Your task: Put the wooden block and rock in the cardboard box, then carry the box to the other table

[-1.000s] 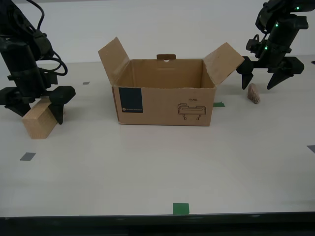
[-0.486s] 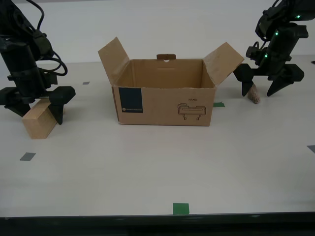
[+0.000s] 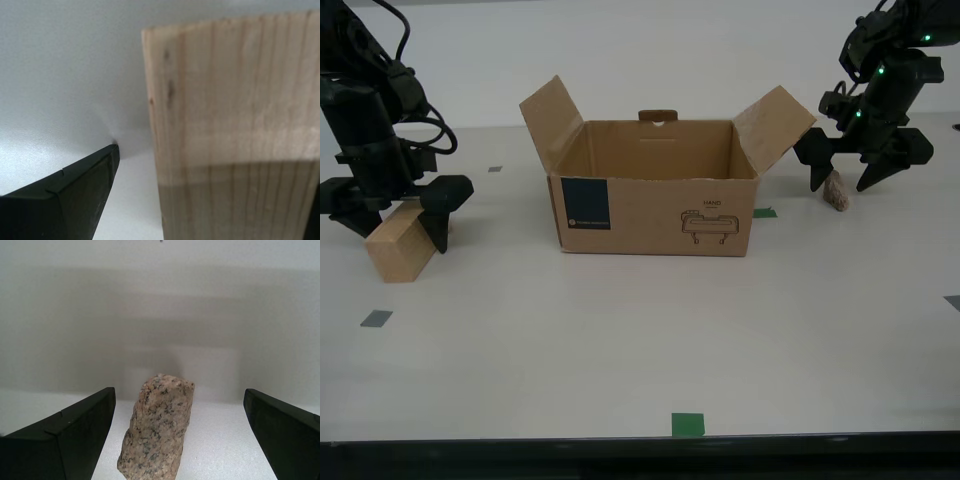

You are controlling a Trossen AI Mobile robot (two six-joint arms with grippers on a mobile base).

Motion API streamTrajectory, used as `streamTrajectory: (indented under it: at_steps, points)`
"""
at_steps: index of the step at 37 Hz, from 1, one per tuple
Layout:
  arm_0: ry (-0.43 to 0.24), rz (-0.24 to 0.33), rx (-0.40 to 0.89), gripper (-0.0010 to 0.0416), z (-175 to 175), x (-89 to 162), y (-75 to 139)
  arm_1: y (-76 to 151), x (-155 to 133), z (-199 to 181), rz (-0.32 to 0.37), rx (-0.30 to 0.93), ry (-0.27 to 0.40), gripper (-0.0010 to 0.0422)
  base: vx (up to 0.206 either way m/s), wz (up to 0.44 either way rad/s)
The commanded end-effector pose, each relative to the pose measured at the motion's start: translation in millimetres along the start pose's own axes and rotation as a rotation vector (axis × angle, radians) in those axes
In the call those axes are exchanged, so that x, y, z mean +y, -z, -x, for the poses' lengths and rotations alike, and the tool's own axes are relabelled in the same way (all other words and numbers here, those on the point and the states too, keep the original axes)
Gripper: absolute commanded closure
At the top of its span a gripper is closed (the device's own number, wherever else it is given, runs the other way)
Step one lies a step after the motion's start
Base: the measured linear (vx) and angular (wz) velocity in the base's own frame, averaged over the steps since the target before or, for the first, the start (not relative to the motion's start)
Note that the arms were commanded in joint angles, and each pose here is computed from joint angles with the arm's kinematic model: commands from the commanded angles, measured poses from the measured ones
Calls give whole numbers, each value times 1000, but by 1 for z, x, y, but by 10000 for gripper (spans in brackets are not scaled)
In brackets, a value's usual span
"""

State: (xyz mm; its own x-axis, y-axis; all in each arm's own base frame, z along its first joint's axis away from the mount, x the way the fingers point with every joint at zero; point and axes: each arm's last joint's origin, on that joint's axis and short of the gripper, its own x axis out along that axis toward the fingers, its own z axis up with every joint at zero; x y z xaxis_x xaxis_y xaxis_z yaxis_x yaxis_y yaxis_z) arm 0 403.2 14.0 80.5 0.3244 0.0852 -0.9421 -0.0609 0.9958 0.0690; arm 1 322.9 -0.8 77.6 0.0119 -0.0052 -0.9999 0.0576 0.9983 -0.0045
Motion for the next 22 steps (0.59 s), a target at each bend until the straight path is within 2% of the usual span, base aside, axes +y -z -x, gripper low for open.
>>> streamTrajectory:
  at_steps: [1, 10, 17, 22]
  points:
    - [3, 1, 0, 43, 0, 0, 0, 2, 0, -1, 3, 14, 7, 53, 0, 0]
    - [3, 1, 11, 37, -2, 0, 4, 2, 0, -1, 3, 15, 7, 53, 0, 0]
    - [3, 1, 18, 60, -5, 0, 10, 2, 0, -1, 3, 16, 7, 54, 0, 0]
    - [3, 4, 14, 81, -5, 0, 9, 2, 0, -1, 4, 17, 7, 73, 0, 0]
